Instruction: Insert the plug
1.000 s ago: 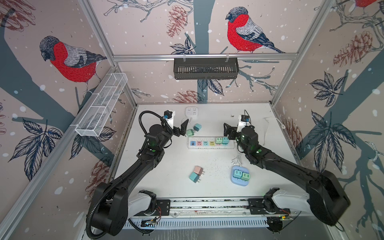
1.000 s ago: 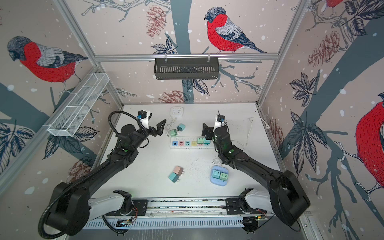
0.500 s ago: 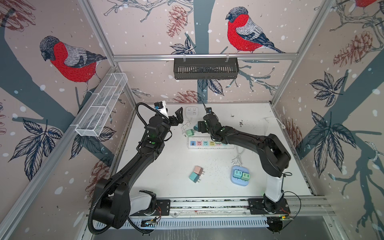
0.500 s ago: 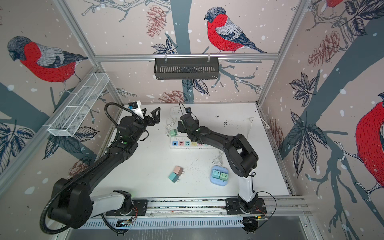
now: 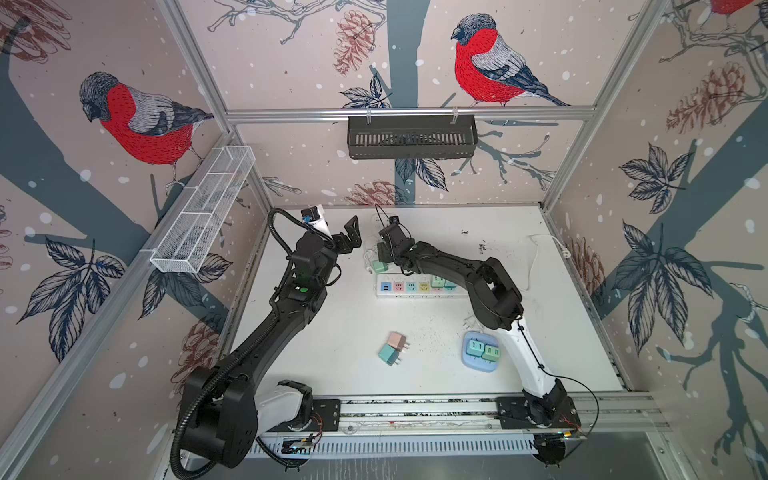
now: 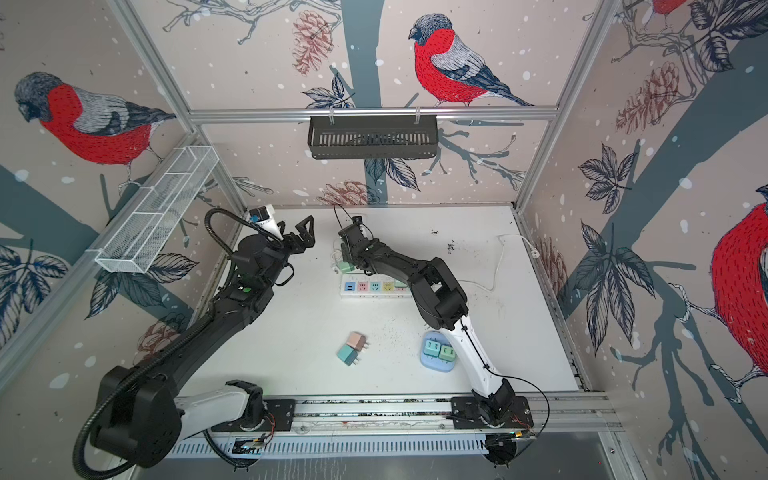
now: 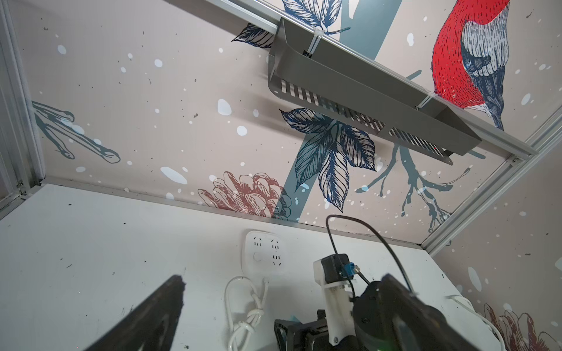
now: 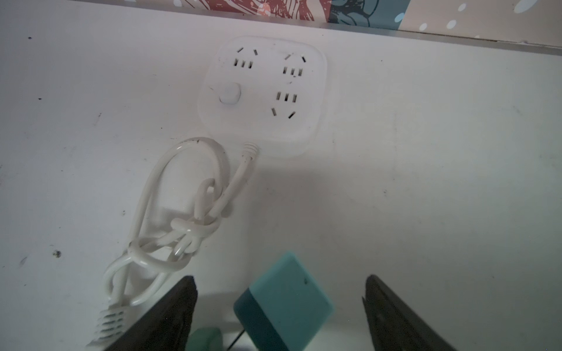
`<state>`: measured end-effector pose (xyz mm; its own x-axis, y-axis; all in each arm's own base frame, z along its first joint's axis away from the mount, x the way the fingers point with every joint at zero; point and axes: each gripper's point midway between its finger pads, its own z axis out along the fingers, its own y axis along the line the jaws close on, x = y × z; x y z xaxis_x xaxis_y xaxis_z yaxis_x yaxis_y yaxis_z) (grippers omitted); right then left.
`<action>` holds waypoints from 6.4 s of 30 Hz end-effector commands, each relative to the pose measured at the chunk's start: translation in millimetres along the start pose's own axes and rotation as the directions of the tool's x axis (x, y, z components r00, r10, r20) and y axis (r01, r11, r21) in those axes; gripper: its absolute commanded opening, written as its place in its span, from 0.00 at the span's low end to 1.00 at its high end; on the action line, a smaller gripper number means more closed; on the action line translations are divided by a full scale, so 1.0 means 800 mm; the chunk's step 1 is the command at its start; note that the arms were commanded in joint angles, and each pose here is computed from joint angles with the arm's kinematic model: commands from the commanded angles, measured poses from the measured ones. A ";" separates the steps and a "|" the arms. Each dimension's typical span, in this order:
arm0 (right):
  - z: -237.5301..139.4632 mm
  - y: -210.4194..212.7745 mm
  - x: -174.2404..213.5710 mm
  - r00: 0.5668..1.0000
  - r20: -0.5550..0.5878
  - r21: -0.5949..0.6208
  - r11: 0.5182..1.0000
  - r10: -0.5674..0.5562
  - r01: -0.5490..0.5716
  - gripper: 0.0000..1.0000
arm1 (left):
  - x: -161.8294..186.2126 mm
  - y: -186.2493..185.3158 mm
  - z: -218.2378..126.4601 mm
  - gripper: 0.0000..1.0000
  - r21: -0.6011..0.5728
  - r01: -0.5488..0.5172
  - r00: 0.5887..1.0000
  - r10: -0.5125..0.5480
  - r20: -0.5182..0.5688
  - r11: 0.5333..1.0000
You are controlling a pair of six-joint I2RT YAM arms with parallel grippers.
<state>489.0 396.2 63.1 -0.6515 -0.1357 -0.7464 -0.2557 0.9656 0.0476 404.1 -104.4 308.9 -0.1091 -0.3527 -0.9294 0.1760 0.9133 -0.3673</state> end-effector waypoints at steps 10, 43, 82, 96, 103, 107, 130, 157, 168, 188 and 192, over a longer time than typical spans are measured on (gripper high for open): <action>0.021 -0.013 0.015 0.999 -0.041 0.058 0.998 -0.006 0.008 0.86 | -0.014 0.013 -0.008 0.99 -0.060 -0.031 0.998 0.034 0.058 0.998; 0.015 -0.028 0.048 0.995 -0.091 -0.065 0.997 0.031 -0.037 0.61 | -0.007 0.006 0.005 0.98 -0.038 -0.039 0.999 0.039 0.010 0.999; -0.310 -0.107 -0.033 0.883 0.466 -0.098 0.995 0.044 0.002 0.24 | 0.004 -0.110 -0.044 0.92 0.476 -0.157 0.986 0.168 0.019 0.865; -0.427 -0.162 0.010 0.694 0.720 -0.106 0.987 -0.006 0.119 0.23 | 0.059 -0.251 -0.111 0.89 0.788 -0.322 0.907 0.410 0.097 0.525; -0.443 -0.158 0.024 0.622 0.779 -0.077 0.970 -0.086 0.230 0.21 | 0.093 -0.302 -0.144 0.89 0.829 -0.410 0.835 0.523 0.173 0.381; -0.448 -0.147 0.038 0.585 0.799 -0.063 0.948 -0.139 0.313 0.17 | 0.105 -0.308 -0.148 0.89 0.851 -0.391 0.835 0.523 0.167 0.351; -0.486 -0.112 0.075 0.407 0.888 -0.034 0.852 -0.214 0.522 0.16 | 0.138 -0.336 -0.130 0.83 0.928 -0.200 0.827 0.562 -0.012 0.313; -0.483 -0.087 0.036 0.243 0.911 0.132 0.796 -0.332 0.591 0.12 | 0.147 -0.342 -0.146 0.83 0.952 -0.166 0.816 0.578 -0.014 0.257; -0.497 -0.090 0.023 0.184 0.923 0.182 0.805 -0.337 0.564 0.12 | 0.156 -0.343 -0.143 0.78 0.955 -0.157 0.800 0.599 -0.027 0.252; -0.497 -0.070 0.013 0.164 0.927 0.180 0.786 -0.336 0.591 0.13 | 0.175 -0.350 -0.154 0.29 0.984 -0.083 0.768 0.639 -0.037 0.157; -0.495 -0.070 0.014 0.170 0.926 0.178 0.785 -0.338 0.594 0.17 | 0.175 -0.353 -0.153 0.02 0.986 -0.080 0.766 0.642 -0.033 0.147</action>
<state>223.5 253.6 286.6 0.5925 -0.2569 -0.7635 -0.4481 0.6825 -0.5774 235.8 -386.7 295.8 -0.0386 0.2963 -0.9543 0.9980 0.0584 -0.0223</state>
